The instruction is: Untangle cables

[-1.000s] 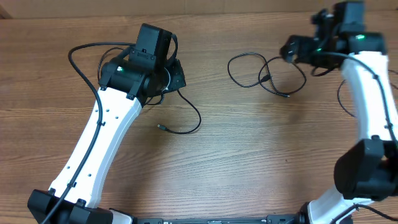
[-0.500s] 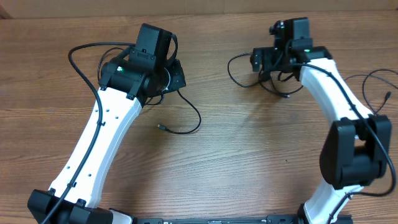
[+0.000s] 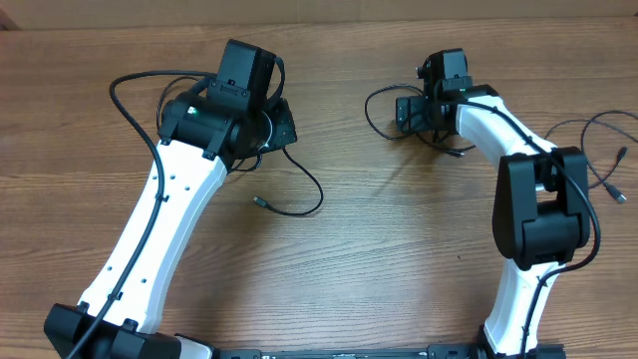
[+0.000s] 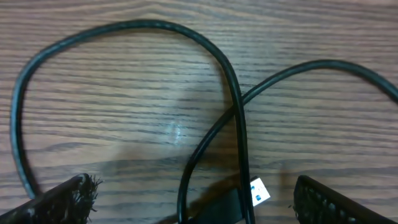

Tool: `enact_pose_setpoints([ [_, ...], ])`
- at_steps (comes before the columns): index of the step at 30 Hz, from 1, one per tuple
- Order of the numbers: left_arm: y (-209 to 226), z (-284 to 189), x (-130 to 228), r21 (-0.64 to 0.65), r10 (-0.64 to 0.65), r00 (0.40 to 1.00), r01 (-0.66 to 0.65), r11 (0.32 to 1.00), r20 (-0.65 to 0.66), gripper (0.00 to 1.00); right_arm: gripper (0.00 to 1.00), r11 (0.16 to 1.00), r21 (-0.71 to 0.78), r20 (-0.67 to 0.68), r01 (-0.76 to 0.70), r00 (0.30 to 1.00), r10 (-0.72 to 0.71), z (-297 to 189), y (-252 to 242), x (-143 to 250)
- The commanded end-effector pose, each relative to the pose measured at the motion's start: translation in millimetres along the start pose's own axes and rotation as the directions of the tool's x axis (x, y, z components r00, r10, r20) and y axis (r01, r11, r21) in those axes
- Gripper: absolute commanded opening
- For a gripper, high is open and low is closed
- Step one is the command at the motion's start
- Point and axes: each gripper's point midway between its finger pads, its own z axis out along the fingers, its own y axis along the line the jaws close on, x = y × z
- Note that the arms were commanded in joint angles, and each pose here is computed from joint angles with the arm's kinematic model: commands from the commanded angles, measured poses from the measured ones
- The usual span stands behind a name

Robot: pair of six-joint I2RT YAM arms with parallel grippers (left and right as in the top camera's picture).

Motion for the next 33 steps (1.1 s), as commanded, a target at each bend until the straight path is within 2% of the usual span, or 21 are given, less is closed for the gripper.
enact_pose_setpoints([
  [1, -3.4, -9.5, -5.7, 0.009, 0.022, 0.999, -0.023, 1.000, 0.032, 0.04, 1.00, 1.000, 0.019, -0.017, -0.011, 1.000, 0.011, 7.3, -4.1, 6.5],
  [6, -3.5, -9.5, -5.9, 0.010, 0.022, 0.999, -0.022, 1.000, 0.032, 0.04, 0.95, 0.999, 0.029, -0.084, -0.040, 0.996, 0.042, 7.7, -5.7, 23.2],
  [11, -3.4, -9.5, -5.8, 0.009, 0.022, 0.999, -0.022, 1.000, 0.032, 0.04, 0.90, 0.991, 0.064, -0.221, -0.115, 0.967, 0.126, 2.1, -8.6, 58.2],
  [16, -3.5, -9.5, -5.8, 0.009, 0.022, 0.999, -0.022, 1.000, 0.032, 0.04, 0.70, 0.979, 0.099, -0.284, -0.178, 0.938, 0.200, -2.7, -10.1, 75.6],
  [21, -1.9, -9.4, -3.4, 0.003, 0.022, 1.000, -0.022, 1.000, 0.022, 0.04, 0.41, 0.972, 0.116, -0.320, -0.202, 0.919, 0.230, -6.0, -10.3, 85.5],
  [28, -1.2, -9.4, -2.7, 0.001, 0.021, 1.000, -0.021, 1.000, 0.019, 0.04, 0.09, 0.972, 0.115, -0.356, -0.203, 0.905, 0.231, -9.2, -8.6, 94.0],
  [31, -1.3, -9.4, -2.5, 0.001, 0.021, 1.000, -0.021, 1.000, 0.018, 0.04, 0.04, 0.973, 0.078, -0.370, -0.218, 0.900, 0.231, -9.6, -1.4, 95.1],
  [33, -1.4, -9.4, -2.6, 0.001, 0.021, 1.000, -0.022, 1.000, 0.019, 0.04, 0.04, 0.972, 0.058, -0.379, -0.226, 0.896, 0.231, -10.5, 2.5, 95.7],
])
